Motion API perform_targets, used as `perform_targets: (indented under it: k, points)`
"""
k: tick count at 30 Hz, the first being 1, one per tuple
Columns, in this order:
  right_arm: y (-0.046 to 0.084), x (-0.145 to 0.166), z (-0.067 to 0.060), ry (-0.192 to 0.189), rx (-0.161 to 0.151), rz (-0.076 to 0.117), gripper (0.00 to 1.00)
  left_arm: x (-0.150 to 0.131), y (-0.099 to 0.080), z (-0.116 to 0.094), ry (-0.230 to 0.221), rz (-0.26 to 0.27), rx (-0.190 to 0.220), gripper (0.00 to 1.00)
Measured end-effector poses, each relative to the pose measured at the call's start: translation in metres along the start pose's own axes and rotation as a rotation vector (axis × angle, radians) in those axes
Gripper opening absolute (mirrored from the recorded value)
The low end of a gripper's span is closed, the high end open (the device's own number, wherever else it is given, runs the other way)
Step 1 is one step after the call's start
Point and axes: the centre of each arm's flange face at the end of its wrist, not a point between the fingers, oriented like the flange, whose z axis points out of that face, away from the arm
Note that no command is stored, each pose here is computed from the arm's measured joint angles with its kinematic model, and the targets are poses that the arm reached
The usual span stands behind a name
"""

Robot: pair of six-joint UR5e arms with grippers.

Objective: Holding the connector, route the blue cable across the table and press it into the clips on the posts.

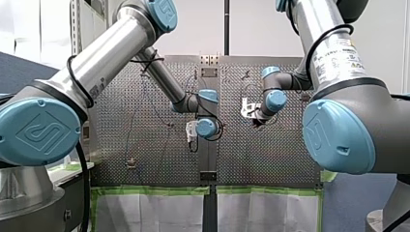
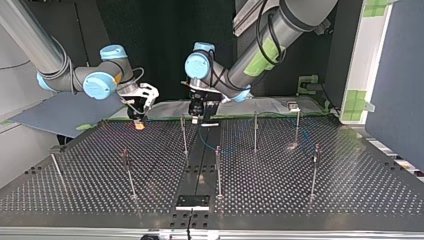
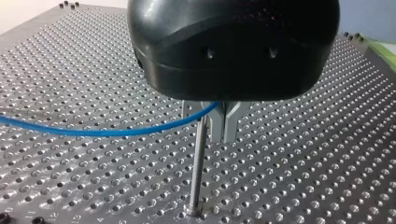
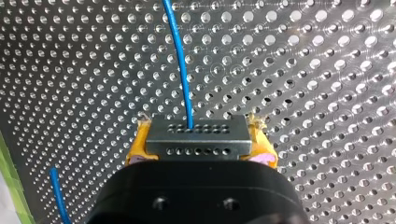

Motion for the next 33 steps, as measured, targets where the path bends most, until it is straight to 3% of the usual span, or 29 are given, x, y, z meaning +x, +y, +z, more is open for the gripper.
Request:
perform_targets:
  k: [15, 23, 32, 33]
  points:
    - [0.011, 0.003, 0.006, 0.031, -0.005, 0.009, 0.0, -0.014, 0.012, 0.022, -0.018, -0.005, -0.013, 0.0]
    - [0.02, 0.002, 0.016, 0.037, -0.003, 0.013, 0.0, 0.0, 0.022, 0.046, 0.029, 0.023, -0.025, 0.0]
    - [0.029, 0.013, 0.025, 0.061, -0.012, 0.017, 0.0, -0.019, 0.028, 0.068, 0.037, 0.038, -0.047, 0.0]
    - [0.03, 0.014, 0.026, 0.063, -0.013, 0.018, 0.0, -0.021, 0.028, 0.069, 0.036, 0.038, -0.048, 0.04]
